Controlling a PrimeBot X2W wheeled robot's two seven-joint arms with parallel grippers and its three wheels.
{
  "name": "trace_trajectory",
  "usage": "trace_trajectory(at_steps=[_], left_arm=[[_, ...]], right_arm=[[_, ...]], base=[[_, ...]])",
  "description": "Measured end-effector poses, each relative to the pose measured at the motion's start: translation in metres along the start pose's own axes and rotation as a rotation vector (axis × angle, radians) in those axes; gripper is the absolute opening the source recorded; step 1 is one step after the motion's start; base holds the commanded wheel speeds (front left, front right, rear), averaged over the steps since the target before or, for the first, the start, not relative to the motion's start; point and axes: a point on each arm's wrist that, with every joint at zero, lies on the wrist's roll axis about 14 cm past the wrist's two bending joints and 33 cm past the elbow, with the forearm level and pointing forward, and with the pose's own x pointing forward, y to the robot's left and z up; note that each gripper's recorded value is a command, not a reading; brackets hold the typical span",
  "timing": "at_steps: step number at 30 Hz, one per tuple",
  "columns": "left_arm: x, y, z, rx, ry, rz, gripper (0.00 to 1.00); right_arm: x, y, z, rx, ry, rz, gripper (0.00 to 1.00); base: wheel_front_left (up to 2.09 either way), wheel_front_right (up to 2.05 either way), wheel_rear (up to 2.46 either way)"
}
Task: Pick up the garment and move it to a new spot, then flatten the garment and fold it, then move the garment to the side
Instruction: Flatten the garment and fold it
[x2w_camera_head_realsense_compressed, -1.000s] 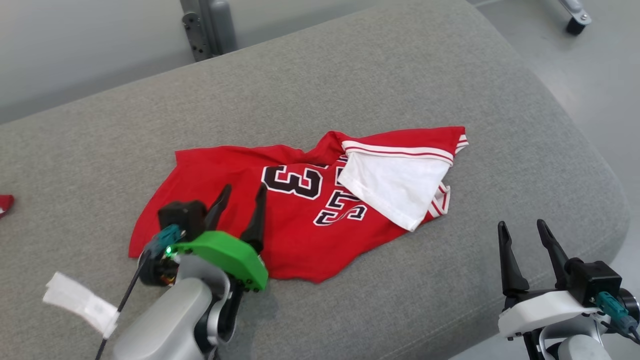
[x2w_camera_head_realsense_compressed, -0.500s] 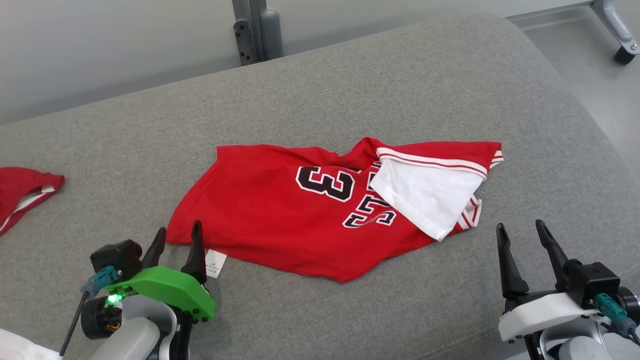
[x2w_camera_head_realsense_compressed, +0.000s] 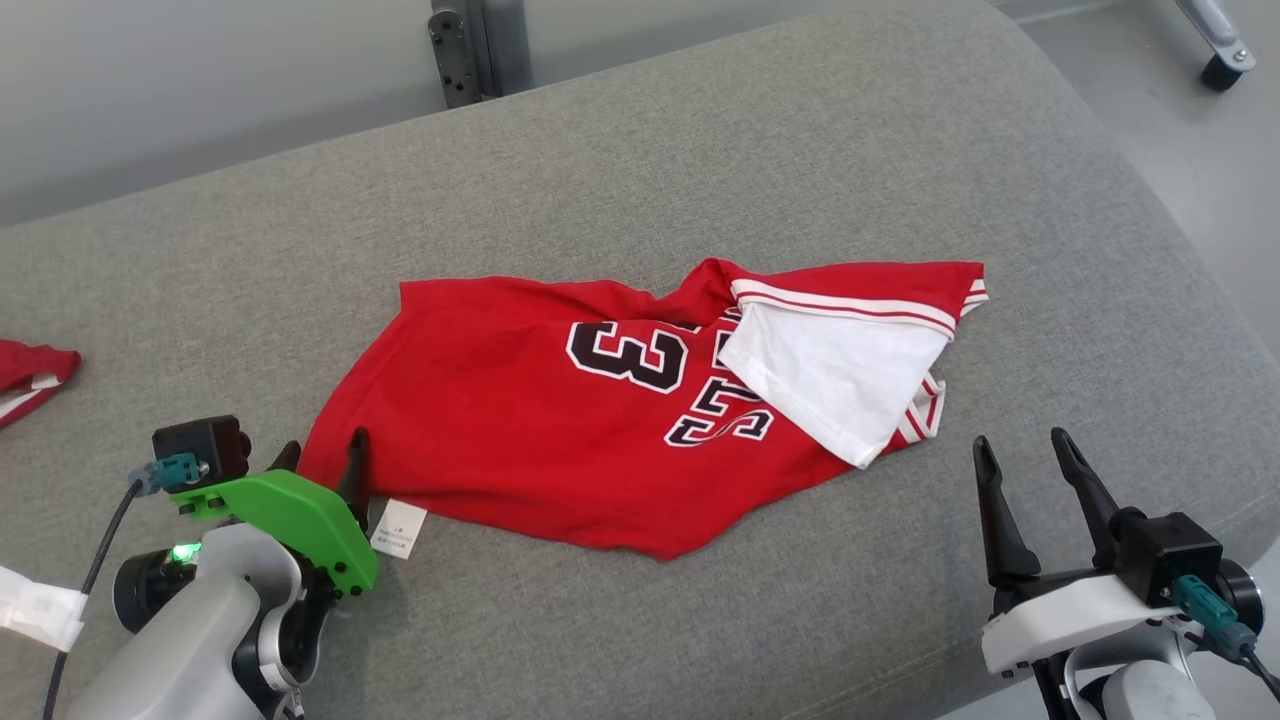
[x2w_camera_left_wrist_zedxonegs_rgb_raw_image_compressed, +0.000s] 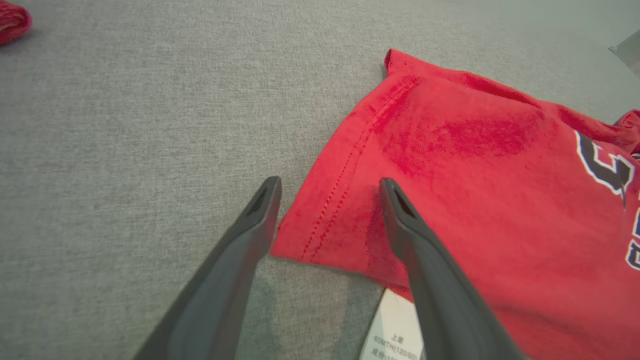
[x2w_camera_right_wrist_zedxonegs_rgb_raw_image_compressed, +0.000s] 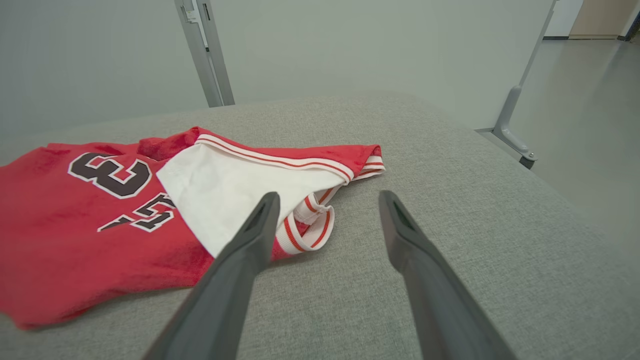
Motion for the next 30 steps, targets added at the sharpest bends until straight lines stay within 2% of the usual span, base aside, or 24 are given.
trace_trajectory(at_steps=[3, 4, 5, 10, 15, 23, 30], left_arm=[[0.006, 0.000, -0.010, -0.023, 0.060, -0.014, 1.00], [0.007, -0.001, -0.012, -0.025, 0.072, -0.023, 0.43], [0.009, -0.002, -0.013, -0.029, 0.079, -0.032, 0.00], [0.011, -0.017, -0.010, -0.039, 0.074, -0.104, 0.00], [-0.002, -0.046, 0.025, -0.055, -0.079, -0.196, 0.00], [-0.077, -0.101, 0.054, -0.128, -0.243, -0.344, 0.00], [-0.140, -0.112, 0.058, -0.184, -0.313, -0.328, 0.00]], right_arm=[[-0.001, -0.002, -0.003, 0.000, 0.010, -0.009, 1.00], [-0.001, -0.003, -0.003, 0.000, 0.011, -0.012, 1.00], [-0.001, -0.004, -0.004, 0.000, 0.014, -0.014, 1.00], [0.000, -0.004, -0.004, 0.003, 0.013, -0.018, 1.00], [-0.001, -0.001, -0.006, 0.012, 0.018, -0.011, 1.00], [0.003, 0.025, -0.014, 0.026, 0.036, 0.067, 1.00], [0.015, 0.058, -0.012, 0.034, 0.028, 0.169, 1.00]], base=[[0.00, 0.00, 0.00], [0.00, 0.00, 0.00], [0.00, 0.00, 0.00], [0.00, 0.00, 0.00], [0.00, 0.00, 0.00], [0.00, 0.00, 0.00], [0.00, 0.00, 0.00]])
